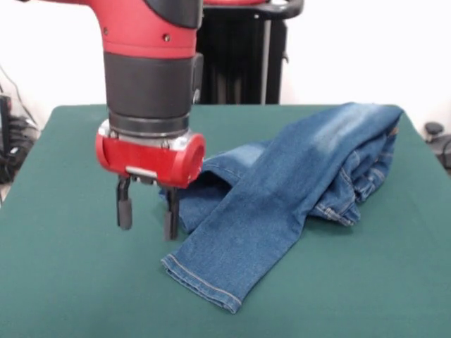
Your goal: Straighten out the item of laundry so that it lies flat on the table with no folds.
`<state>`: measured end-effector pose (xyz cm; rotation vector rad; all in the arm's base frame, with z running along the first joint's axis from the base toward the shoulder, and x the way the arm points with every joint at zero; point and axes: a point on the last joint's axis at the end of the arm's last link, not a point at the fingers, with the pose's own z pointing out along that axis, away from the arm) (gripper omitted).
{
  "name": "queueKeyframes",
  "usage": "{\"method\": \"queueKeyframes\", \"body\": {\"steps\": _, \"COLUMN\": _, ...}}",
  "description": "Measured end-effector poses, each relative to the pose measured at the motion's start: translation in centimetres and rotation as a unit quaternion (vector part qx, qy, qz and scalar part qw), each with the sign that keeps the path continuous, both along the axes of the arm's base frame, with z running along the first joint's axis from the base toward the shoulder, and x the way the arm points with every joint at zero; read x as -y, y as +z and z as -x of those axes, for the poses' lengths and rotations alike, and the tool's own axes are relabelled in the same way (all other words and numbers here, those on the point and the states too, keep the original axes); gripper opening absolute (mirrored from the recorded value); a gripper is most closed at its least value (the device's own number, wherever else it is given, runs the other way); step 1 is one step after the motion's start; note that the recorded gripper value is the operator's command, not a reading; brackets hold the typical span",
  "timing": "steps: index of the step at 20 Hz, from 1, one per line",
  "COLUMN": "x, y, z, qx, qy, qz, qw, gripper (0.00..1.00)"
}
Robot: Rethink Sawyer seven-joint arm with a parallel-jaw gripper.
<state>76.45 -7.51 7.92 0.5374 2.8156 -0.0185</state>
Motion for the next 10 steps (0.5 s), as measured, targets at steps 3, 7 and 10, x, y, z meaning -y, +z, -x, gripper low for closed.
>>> {"method": "queueKeyframes", "body": {"steps": 3, "x": -0.5, "y": -0.7, "z": -0.7, "qx": -0.009, "qy": 0.003, "qz": -0.002, "qw": 1.0000, "gripper": 1.00}}
{"method": "queueKeyframes", "body": {"steps": 7, "x": -2.9, "y": -1.8, "z": -1.1, "qx": -0.045, "qy": 0.017, "qz": -0.009, "qw": 0.9988, "gripper": 1.00}}
{"method": "queueKeyframes", "body": {"steps": 10, "x": -4.0, "y": -1.9, "z": -0.7, "qx": -0.066, "qy": 0.024, "qz": -0.013, "qw": 0.9975, "gripper": 1.00}}
